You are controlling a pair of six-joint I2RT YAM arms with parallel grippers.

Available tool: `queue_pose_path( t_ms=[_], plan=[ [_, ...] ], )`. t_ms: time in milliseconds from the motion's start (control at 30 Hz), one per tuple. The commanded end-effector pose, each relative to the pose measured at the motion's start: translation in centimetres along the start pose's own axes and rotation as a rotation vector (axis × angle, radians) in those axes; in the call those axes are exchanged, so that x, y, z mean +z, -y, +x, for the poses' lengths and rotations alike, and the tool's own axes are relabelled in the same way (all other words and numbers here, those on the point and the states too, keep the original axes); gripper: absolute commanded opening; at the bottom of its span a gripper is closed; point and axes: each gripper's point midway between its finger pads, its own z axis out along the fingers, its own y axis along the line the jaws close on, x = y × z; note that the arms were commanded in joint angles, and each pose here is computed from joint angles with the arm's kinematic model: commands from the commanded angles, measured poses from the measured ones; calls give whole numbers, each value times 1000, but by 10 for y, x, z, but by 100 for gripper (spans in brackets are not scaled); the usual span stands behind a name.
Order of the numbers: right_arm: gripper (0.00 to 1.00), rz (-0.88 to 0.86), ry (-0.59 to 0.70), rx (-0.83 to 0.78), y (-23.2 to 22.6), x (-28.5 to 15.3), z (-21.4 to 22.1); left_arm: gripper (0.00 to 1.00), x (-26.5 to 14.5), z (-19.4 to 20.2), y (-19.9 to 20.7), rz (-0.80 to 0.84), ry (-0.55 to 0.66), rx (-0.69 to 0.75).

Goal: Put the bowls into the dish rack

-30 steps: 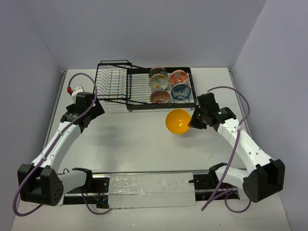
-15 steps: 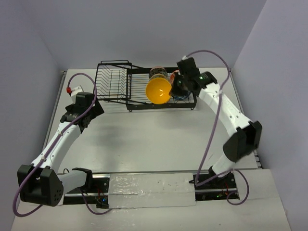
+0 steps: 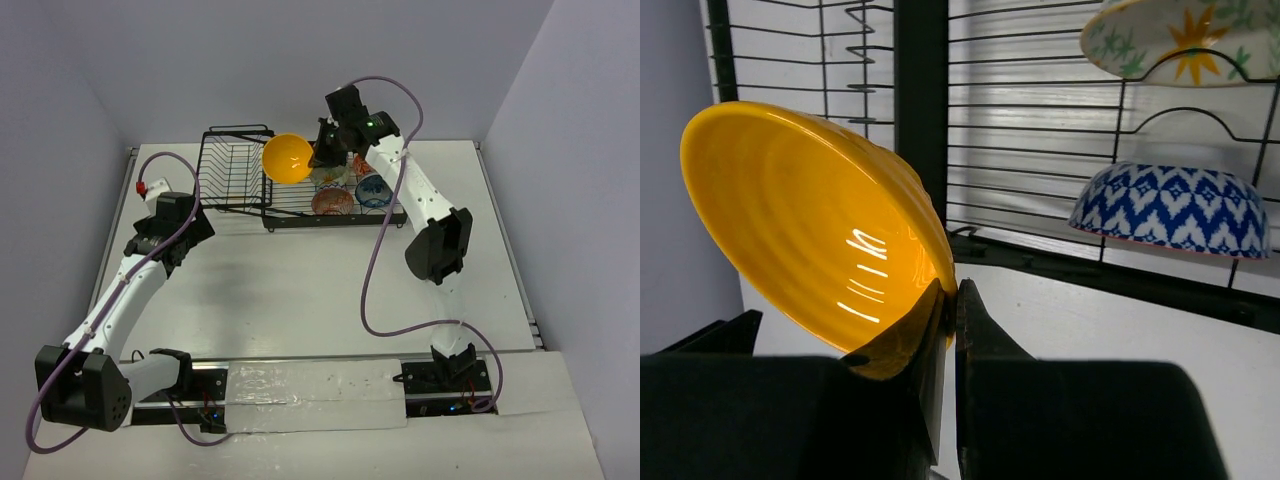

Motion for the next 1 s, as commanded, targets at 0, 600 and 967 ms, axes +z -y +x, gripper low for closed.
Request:
queue_pose_path(
  t_ms=[0,600,967],
  plan=[
    [0,-139,30,-2,-33,-12,-11,99,-3,-10,1,-1,31,-30],
    [0,-443,-89,-110,-108,26,40,95,4,-1,5,4,-11,-13],
    [0,-516,-73,-106,-128,47,42,92,4,4,10,20,-24,2]
  ],
)
